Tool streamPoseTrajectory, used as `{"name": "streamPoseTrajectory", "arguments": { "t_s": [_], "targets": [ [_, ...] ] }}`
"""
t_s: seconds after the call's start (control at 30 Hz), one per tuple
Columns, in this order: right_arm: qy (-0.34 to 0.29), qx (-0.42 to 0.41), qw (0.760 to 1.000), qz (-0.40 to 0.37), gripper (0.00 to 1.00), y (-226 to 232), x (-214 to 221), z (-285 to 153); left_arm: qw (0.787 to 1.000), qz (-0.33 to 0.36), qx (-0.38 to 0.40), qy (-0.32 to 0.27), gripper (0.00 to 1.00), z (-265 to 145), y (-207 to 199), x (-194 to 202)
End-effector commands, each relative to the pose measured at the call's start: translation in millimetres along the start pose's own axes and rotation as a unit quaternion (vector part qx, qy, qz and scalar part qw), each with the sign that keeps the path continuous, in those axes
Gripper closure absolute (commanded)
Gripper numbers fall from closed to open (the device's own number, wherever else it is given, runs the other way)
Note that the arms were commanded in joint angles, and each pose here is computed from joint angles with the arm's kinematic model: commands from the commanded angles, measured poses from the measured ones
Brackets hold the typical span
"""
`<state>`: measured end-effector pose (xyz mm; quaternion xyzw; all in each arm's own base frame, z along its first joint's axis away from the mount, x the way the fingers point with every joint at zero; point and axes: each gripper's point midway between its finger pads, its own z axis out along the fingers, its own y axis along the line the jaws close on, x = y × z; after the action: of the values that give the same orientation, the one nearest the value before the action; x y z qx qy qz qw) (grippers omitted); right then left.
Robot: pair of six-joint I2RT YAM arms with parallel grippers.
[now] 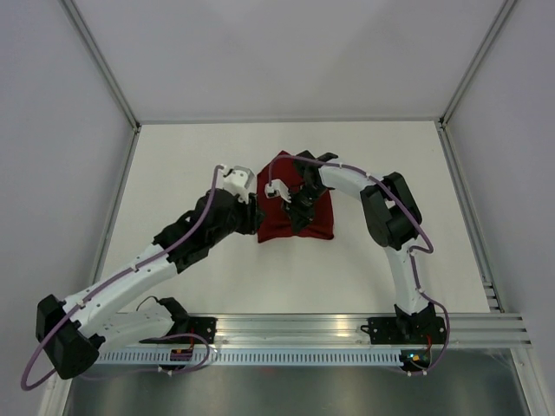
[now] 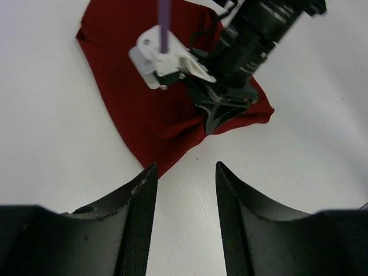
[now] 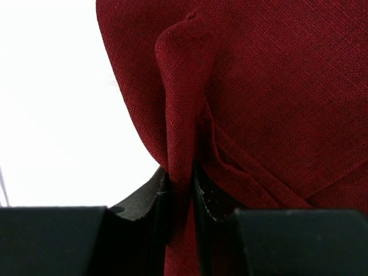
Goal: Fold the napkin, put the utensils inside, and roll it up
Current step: Roll the napkin at the center of the board.
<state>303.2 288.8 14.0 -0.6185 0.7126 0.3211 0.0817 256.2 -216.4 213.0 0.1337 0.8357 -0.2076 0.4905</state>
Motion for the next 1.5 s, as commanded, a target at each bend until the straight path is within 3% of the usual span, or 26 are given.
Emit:
{"name": "streamPoseTrajectory", "arguments": {
  "t_s": [0.0,0.07,0.27,0.4,0.57,0.87,1.07,1.47],
  "targets": [
    [0.123,-0.095,0.984,0.085,0.75,35.0,84.0,27.1,0.994,0.095,0.001,-0.045,0.49,15.9,-17.2,-3.3],
    [0.126,-0.096,0.983,0.091,0.75,34.3,86.7,27.5,0.985,0.166,0.016,-0.049,0.47,25.1,-30.5,9.5],
    [0.126,-0.098,0.982,0.098,0.75,33.4,87.9,28.4,0.958,0.245,0.075,-0.128,0.44,35.4,-59.9,12.7],
    [0.127,-0.097,0.982,0.105,0.75,32.0,88.8,30.0,0.926,0.319,0.149,-0.138,0.35,37.7,-76.4,39.8],
    [0.128,-0.095,0.981,0.110,0.75,29.1,91.5,31.6,0.906,0.379,0.174,-0.073,0.34,56.8,-79.3,78.7],
    [0.131,-0.095,0.980,0.118,0.75,27.5,97.4,36.0,0.880,0.436,0.183,-0.049,0.34,76.2,-79.8,109.2],
    [0.129,-0.093,0.980,0.118,0.76,25.8,96.3,36.0,0.848,0.489,0.201,-0.018,0.32,88.4,-87.6,130.2],
    [0.130,-0.093,0.980,0.121,0.77,25.2,96.7,36.1,0.807,0.560,0.185,-0.016,0.30,110.7,-80.7,146.6]
  ]
}}
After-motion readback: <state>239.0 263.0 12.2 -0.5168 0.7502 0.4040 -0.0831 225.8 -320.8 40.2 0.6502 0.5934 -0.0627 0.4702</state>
